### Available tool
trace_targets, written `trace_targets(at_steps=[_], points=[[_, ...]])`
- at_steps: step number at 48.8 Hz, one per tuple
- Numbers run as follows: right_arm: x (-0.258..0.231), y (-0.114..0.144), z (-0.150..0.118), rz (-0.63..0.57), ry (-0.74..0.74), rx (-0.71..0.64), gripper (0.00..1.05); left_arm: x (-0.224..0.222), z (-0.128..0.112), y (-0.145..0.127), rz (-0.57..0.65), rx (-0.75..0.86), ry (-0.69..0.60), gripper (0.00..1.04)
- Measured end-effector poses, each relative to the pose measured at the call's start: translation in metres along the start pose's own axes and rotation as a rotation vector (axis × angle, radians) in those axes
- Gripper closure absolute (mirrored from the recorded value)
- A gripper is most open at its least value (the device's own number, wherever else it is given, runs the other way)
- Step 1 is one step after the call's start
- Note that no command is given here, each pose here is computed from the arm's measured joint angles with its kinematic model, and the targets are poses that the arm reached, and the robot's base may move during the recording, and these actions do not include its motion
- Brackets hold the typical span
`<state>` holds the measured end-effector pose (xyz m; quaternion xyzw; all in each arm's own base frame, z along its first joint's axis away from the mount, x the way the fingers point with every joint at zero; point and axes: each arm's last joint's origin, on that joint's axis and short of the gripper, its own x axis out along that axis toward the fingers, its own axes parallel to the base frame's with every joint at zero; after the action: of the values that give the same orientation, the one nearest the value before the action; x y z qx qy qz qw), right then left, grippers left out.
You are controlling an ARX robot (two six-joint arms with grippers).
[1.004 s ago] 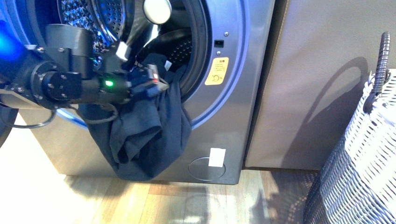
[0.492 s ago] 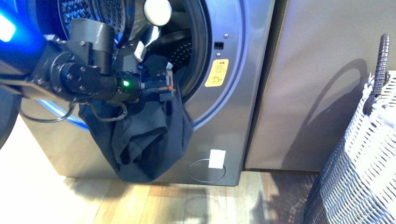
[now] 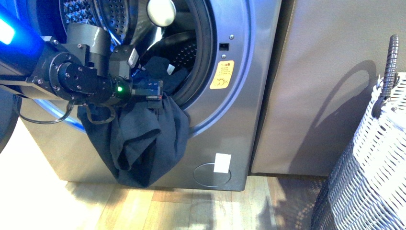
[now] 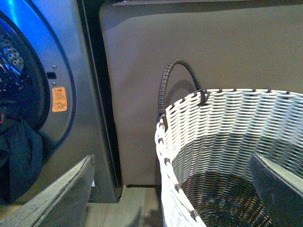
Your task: Collect clothes from washing machine
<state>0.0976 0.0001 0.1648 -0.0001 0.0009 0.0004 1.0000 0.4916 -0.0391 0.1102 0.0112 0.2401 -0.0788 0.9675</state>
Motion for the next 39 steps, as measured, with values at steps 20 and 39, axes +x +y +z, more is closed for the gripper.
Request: trace_targets(at_steps=[20,39], points=[[0.000,0.000,0.000,0.000,0.000,0.000,0.08,0.000,-0.003,0.001,0.018,-0.003,0.026,0.62],[0.000,0.000,0.000,0.000,0.000,0.000,0.08,-0.014,-0.006,0.006,-0.030,-0.022,-0.003,0.92]])
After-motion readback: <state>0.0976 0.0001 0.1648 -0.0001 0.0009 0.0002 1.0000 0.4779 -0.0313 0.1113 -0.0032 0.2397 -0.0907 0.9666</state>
